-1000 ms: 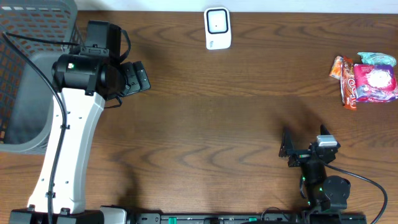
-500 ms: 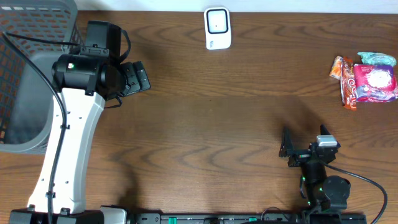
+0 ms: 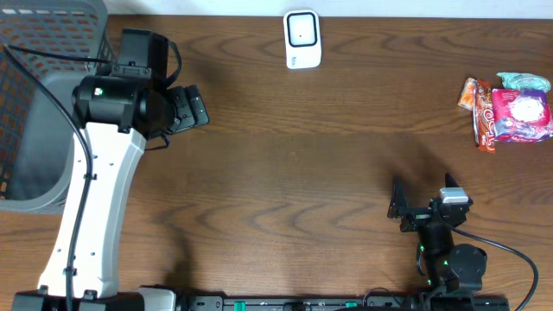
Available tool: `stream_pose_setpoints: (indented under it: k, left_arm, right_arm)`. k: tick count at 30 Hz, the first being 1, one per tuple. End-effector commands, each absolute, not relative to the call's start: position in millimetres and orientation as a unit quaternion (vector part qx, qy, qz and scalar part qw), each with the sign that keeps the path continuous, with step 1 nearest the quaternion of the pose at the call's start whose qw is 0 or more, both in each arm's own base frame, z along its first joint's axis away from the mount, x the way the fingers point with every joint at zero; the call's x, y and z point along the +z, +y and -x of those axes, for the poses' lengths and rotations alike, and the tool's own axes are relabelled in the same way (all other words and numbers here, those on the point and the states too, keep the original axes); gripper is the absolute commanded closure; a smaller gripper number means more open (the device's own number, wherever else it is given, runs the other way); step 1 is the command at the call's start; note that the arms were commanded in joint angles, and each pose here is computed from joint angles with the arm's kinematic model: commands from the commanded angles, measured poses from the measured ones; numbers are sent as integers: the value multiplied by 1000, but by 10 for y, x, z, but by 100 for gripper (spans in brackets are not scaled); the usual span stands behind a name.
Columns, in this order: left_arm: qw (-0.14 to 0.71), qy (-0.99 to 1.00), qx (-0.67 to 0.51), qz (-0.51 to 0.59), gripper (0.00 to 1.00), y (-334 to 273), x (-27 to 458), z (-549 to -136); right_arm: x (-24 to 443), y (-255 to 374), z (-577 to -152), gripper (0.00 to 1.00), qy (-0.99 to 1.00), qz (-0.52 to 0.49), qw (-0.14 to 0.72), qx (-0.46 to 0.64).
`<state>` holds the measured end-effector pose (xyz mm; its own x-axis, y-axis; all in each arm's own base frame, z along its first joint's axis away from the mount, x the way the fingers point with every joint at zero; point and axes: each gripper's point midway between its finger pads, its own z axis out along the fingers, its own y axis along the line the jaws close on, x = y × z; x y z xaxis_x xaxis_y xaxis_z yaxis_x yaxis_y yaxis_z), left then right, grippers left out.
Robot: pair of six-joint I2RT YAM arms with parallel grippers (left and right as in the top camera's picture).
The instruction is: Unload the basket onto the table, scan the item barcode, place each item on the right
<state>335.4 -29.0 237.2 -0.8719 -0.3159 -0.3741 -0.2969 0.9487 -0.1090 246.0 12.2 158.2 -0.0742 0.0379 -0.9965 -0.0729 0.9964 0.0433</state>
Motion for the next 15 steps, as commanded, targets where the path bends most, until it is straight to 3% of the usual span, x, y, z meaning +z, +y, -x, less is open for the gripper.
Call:
stream_pose_setpoints:
  k: [1,6,15]
  left_arm:
    - [219,964,-22,152,2,-241,2500,-3214]
    - [254,958,-29,133,2,-229,2437,-3010]
    - [389,916,-93,-36,2,-512,2247,-2712]
  right_arm:
    - [1577,112,-2458,1,731,17,681,35]
    - [1577,112,-2458,1,731,17,681,35]
    - [1577,112,-2458,1,731,17,681,35]
